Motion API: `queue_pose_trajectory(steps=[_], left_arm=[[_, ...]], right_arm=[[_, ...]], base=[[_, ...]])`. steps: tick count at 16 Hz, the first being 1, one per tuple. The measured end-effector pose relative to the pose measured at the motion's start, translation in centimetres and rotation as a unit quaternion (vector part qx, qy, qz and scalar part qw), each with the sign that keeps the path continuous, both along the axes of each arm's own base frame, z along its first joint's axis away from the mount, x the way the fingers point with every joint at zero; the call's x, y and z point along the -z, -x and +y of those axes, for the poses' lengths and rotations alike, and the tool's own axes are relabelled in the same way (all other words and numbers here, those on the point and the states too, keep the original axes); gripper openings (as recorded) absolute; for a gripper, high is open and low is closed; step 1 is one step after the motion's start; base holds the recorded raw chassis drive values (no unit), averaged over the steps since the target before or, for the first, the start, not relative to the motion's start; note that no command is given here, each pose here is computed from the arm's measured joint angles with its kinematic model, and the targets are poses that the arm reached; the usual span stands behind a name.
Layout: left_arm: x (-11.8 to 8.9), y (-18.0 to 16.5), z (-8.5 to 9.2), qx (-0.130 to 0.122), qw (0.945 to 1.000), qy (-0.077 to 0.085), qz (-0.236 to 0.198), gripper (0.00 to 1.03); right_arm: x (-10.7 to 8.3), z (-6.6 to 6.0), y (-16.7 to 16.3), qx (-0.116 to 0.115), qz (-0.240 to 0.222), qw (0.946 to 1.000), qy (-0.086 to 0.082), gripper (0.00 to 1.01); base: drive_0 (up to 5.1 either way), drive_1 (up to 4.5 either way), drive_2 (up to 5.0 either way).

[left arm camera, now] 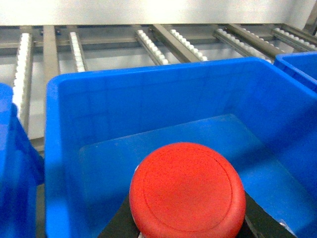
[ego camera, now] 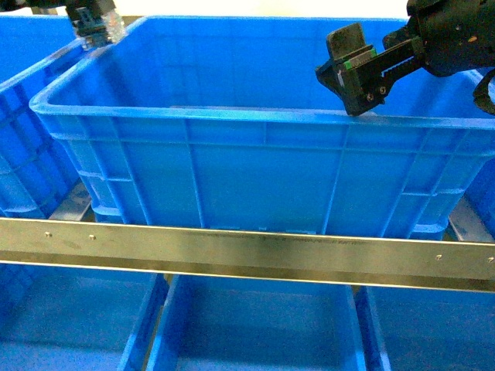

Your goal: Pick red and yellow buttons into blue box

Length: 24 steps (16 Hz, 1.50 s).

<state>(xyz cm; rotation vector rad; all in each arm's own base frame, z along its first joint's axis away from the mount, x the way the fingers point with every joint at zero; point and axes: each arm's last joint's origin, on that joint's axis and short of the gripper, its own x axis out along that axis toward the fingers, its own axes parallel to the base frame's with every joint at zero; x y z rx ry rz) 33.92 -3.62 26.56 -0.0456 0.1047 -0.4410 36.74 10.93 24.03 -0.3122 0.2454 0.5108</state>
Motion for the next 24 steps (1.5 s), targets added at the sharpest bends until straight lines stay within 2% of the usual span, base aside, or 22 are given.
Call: queue_pose_trajectory(steps=[2,4,7,9,10,11,12,13,15,19,20,21,22,23,24], left_arm=[[-0.2,-1.4,-1.6,0.031,0.9995,0.002,0.001,0.24],[-0.1,-2.3,-2.8,0.049,0.9984,-0.001,0.028,0.24],[2.3,-3.9,-2.9,0.029,0.9958,-0.025,0.083,0.24],[2.7,-4.2,-2.8,0.023,0.9959,-0.027,0.084,0.24],[2.4,-4.3,-2.8,0.023,0.9964,-0.028,0.077,0.36],[2.3,-4.3,-2.9,0.024,0.9964,-0.028,0.077,0.60],[2.3,-4.3,-2.9,0.025,0.9964,-0.028,0.076,0.78],[2.3,-4.3,-2.9,0.025,0.9964,-0.028,0.076,0.89],[2.3,-4.3,-2.9,0.025,0.9964,-0.029,0.076,0.99],[2.3,-4.3,-2.9,0.025,0.9964,-0.029,0.076,0.98],[2.2,-4.3,-3.0,0.012,0.9977,-0.029,0.060,0.97],[2.2,-3.8,-3.2,-0.062,0.9976,-0.029,-0.001,0.88],[2.5,-2.4,-2.6,-0.125,0.9914,-0.027,-0.030,0.79],[3.3,-0.3,-1.5,-0.184,0.9816,-0.025,-0.046,0.68],[3.8,1.4,-0.4,-0.213,0.9750,-0.022,-0.058,0.57]], right_arm=[[0.0,0.0,0.0,0.000,0.000,1.0000,0.000,0.98],[0.0,0.0,0.0,0.000,0.000,1.0000,0.000,0.98],[0.0,0.0,0.0,0.000,0.000,1.0000,0.000,0.98],[0.0,0.0,0.0,0.000,0.000,1.0000,0.000,0.98],[0.0,0.0,0.0,0.000,0.000,1.0000,0.000,0.98],[0.0,0.0,0.0,0.000,0.000,1.0000,0.000,0.98],[0.0,0.0,0.0,0.000,0.000,1.0000,0.000,0.98],[0.0,0.0,0.0,0.000,0.000,1.0000,0.000,0.98],[0.0,0.0,0.0,0.000,0.000,1.0000,0.000,0.98],[0.0,0.0,0.0,0.000,0.000,1.0000,0.000,0.98],[-0.2,0.1,0.0,0.026,-0.029,0.9992,-0.012,0.95],[-0.1,-0.2,0.5,0.104,-0.082,0.9902,-0.043,0.86],[0.3,-1.1,1.9,0.167,-0.107,0.9769,-0.079,0.77],[1.0,-2.9,3.8,0.223,-0.123,0.9608,-0.109,0.66],[1.5,-4.5,5.5,0.245,-0.133,0.9516,-0.129,0.55]], base=[[0.0,0.00,0.0],[0.0,0.00,0.0],[0.0,0.00,0.0],[0.0,0.00,0.0],[0.0,0.00,0.0],[0.0,0.00,0.0],[0.0,0.00,0.0],[0.0,0.00,0.0],[0.0,0.00,0.0],[0.0,0.00,0.0],[0.0,0.00,0.0],[0.0,0.00,0.0],[0.0,0.00,0.0],[0.0,0.00,0.0],[0.0,0.00,0.0]])
